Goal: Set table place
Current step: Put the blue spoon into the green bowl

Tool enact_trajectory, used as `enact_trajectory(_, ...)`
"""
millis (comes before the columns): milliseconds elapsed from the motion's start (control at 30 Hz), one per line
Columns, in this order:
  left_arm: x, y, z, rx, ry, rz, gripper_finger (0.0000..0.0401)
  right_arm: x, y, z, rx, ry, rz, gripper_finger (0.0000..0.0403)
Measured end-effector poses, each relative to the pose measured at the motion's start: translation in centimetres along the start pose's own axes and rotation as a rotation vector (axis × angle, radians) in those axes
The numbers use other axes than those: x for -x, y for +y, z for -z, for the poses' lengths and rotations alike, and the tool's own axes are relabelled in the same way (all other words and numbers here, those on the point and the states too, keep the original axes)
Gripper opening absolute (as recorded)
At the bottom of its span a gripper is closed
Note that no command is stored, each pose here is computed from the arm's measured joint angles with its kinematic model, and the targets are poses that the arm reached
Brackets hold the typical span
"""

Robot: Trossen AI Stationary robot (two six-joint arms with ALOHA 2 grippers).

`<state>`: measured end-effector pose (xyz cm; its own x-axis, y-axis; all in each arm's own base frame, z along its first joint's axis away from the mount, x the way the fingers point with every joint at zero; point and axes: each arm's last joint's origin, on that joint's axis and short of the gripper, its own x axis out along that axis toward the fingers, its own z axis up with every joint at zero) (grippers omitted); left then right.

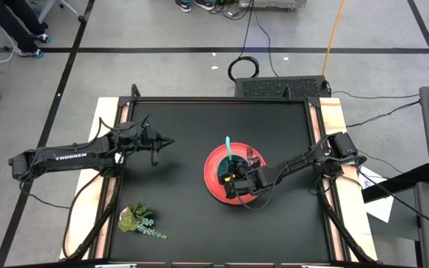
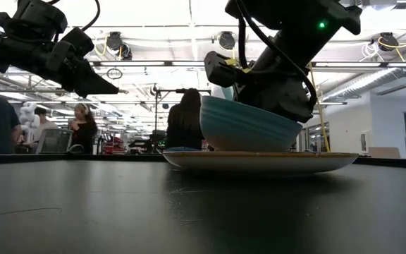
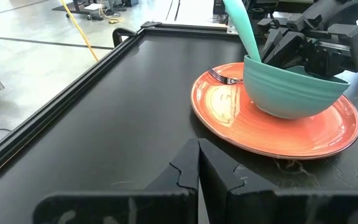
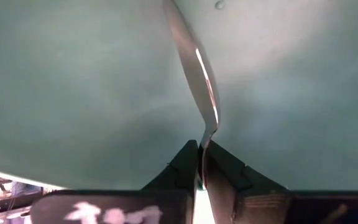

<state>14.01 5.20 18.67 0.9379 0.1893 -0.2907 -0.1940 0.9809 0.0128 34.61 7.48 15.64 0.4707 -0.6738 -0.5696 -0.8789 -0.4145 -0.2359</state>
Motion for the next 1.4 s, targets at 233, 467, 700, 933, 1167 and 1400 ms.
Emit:
enact_trajectory(233, 0.0, 0.0, 0.0, 0.002, 0.0, 0.0, 0.0015, 0.3, -0.4, 0.5, -0.008, -0.005, -0.009, 0.0017)
enact_trajectory(467, 0.0, 0.0, 0.0, 0.003, 0.0, 0.0, 0.0015, 0.4, -0.5, 0.6, -0.012, -0.019, -0.011, 0.0044)
enact_trajectory(700, 0.0, 0.0, 0.0, 0.004, 0.0, 0.0, 0.0015, 0.4, -0.5, 0.6, -0.018, -0.03, -0.007, 0.007)
enact_trajectory(933, 0.0, 0.0, 0.0, 0.004, 0.0, 0.0, 0.0015, 0.4, -0.7, 0.6, -0.03, -0.015, 0.0, 0.0074)
enact_trajectory(1167, 0.0, 0.0, 0.0, 0.004, 0.0, 0.0, 0.0015, 0.4, -0.9, 0.8, -0.055, 0.002, 0.015, 0.0074)
enact_trajectory(1400, 0.0, 0.0, 0.0, 0.004, 0.0, 0.0, 0.0015, 0.7, -1.3, 1.3, -0.08, 0.01, 0.028, 0.0074)
